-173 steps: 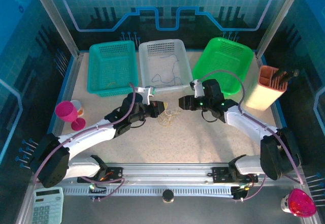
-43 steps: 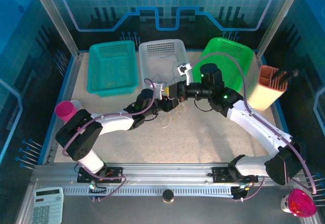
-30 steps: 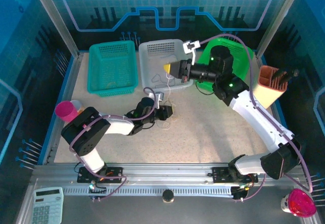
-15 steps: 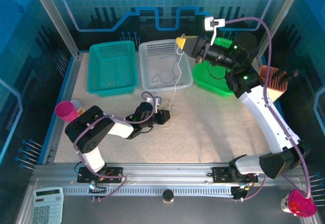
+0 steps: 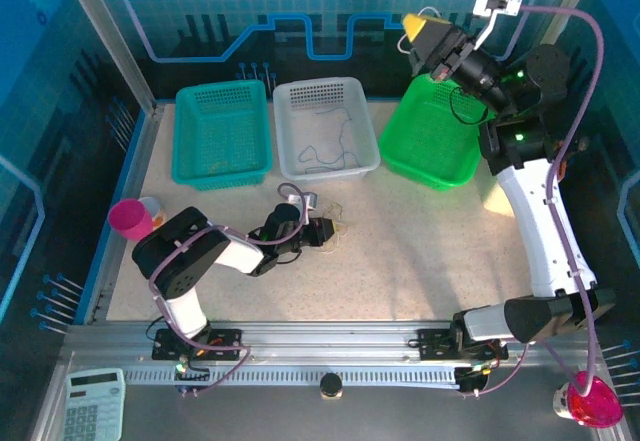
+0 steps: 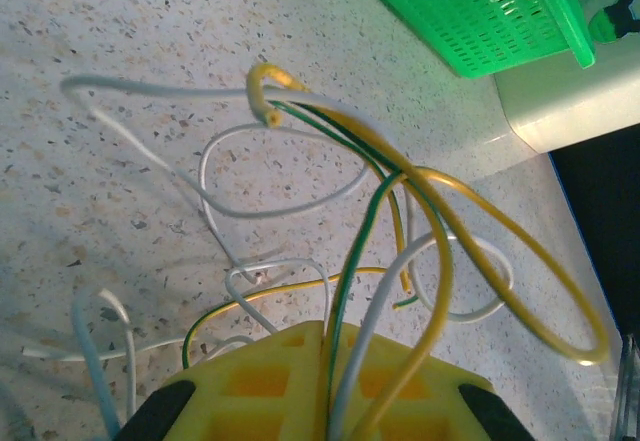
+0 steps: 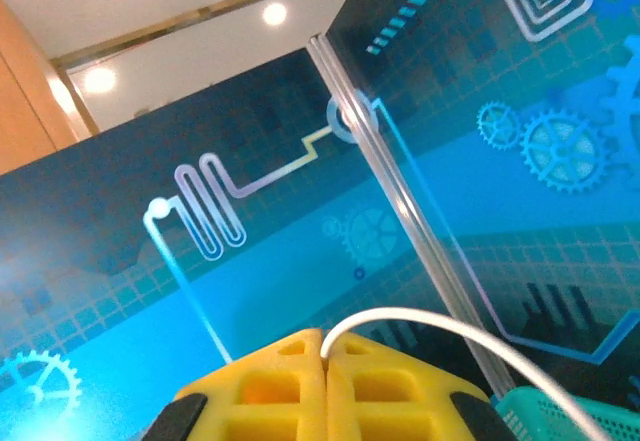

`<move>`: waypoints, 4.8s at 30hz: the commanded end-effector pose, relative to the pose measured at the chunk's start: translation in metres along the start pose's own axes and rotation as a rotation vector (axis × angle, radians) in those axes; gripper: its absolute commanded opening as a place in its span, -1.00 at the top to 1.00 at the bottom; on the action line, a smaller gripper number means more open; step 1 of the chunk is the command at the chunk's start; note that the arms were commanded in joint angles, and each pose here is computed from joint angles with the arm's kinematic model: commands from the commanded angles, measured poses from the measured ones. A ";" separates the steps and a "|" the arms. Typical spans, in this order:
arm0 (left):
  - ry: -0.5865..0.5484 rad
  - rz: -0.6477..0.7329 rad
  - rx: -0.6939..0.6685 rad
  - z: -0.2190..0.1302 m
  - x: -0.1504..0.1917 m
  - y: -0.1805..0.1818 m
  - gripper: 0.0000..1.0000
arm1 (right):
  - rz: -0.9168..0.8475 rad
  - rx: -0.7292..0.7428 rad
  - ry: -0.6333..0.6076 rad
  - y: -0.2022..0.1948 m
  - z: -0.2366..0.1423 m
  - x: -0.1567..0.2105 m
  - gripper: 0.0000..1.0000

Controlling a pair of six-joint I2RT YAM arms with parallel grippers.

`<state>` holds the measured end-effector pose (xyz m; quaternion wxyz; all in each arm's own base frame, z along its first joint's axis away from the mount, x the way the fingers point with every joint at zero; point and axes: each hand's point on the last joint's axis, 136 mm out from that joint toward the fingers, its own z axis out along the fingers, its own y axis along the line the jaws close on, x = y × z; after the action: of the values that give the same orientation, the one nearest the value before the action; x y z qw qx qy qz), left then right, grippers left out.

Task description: Untangle the cables

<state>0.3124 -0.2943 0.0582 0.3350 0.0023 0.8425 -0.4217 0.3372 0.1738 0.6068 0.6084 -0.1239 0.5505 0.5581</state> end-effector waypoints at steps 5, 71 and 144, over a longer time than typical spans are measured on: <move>-0.020 -0.012 0.066 -0.005 -0.007 -0.019 0.50 | -0.057 0.163 -0.075 -0.047 -0.010 -0.018 1.00; -0.221 -0.095 -0.212 -0.126 -0.079 -0.043 -0.98 | 0.087 0.849 0.562 -0.250 -0.091 0.266 -0.44; -0.334 -0.345 -0.472 -0.208 -0.059 0.050 -0.98 | -0.133 0.488 1.184 -0.146 -0.045 0.484 1.00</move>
<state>0.2555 -0.0951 0.1409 0.3747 -0.3083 0.8372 -0.2521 0.3249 0.3573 0.1064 0.2435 -0.3128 0.9002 0.1805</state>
